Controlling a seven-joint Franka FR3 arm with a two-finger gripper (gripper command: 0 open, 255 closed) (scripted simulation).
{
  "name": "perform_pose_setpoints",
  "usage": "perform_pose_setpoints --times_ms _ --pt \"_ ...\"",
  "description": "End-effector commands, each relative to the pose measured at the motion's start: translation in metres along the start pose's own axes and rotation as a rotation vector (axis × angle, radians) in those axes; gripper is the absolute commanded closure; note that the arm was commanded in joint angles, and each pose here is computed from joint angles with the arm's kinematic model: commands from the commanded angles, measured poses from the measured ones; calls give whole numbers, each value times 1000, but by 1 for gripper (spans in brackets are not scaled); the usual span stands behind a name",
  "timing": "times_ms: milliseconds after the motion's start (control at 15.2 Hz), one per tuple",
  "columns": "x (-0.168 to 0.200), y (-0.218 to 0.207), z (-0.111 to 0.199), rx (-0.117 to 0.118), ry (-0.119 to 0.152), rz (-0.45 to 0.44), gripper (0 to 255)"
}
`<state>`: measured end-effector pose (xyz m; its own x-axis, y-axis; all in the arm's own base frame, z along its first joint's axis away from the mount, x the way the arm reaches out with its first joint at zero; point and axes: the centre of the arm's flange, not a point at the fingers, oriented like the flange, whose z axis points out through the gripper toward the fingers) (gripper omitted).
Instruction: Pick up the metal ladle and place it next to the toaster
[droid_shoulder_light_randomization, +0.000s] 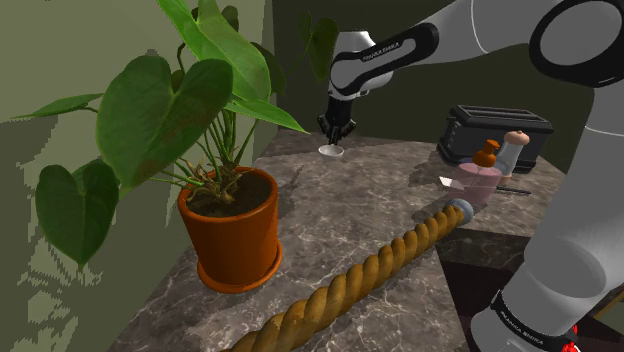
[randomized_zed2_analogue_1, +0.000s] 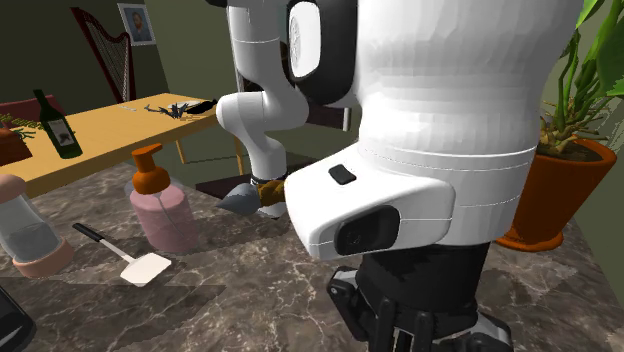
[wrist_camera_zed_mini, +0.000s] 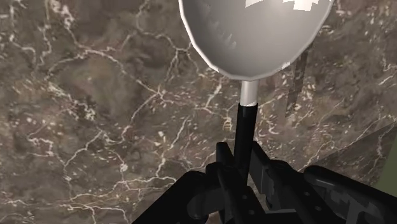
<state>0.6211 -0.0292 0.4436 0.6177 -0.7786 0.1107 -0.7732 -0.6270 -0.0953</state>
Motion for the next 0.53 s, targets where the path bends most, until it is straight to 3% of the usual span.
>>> perform_pose_setpoints --times_ms 0,462 --pt "0 -2 -11 0 0 0 255" --pt "5 -5 -47 0 0 0 255"
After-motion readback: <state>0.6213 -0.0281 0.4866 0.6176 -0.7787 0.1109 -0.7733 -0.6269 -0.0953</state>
